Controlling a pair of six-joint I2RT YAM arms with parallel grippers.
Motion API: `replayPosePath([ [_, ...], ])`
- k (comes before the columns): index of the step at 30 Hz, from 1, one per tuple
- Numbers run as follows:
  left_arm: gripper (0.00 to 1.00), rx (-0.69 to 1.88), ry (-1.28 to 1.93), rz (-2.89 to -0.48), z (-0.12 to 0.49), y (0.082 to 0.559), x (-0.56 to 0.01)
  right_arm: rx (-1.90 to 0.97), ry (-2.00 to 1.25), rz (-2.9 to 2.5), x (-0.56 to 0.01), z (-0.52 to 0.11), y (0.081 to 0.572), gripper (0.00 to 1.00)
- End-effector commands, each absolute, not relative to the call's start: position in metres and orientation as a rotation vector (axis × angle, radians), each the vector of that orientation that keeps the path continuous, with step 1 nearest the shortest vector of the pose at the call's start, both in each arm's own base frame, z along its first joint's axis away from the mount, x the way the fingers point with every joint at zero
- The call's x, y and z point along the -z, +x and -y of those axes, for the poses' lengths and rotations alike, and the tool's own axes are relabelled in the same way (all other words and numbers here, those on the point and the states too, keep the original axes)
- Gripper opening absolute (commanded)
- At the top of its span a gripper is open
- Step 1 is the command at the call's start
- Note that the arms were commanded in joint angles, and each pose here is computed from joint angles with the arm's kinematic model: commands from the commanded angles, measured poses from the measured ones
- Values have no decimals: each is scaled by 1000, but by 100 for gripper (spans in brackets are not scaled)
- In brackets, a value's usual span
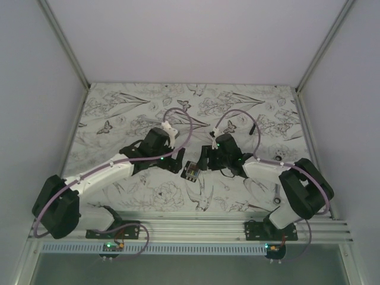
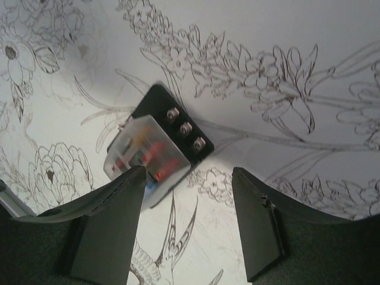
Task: Snap on the fuse box
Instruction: Close the fuse box cover on the fuse box base.
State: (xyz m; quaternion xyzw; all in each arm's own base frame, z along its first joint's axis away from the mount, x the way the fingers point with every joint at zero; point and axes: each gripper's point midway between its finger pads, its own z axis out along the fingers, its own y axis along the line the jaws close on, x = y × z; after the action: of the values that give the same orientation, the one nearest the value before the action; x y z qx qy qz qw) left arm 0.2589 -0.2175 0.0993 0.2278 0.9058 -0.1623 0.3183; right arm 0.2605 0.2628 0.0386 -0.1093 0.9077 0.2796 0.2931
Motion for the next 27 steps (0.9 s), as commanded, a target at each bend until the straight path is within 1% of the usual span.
replayPosePath([
  [1,100,500,236,-2438,202,253,-101,-718,-282,-2406,-43,-274,278,64],
  [5,100,548,158,-2442,200,246,-100,-658,-302,-2484,-25,-273,280,59],
  [7,100,574,123,-2458,202,242,-97,-648,-318,-2512,-19,-274,280,52],
  [11,95,622,26,-2494,206,237,-88,-694,-396,-2516,-18,-285,281,44],
  [13,94,639,-13,-2511,207,235,-83,-709,-433,-2510,-21,-292,281,42],
  [16,89,666,-72,-2536,211,233,-76,-703,-483,-2491,-27,-299,281,42],
  [18,86,695,-115,-2552,215,231,-72,-694,-491,-2462,-36,-299,282,44],
  [23,80,723,-91,-2586,232,234,-65,-644,-415,-2390,-65,-283,284,52],
  [27,75,750,-52,-2624,247,238,-62,-664,-332,-2384,-73,-272,272,55],
])
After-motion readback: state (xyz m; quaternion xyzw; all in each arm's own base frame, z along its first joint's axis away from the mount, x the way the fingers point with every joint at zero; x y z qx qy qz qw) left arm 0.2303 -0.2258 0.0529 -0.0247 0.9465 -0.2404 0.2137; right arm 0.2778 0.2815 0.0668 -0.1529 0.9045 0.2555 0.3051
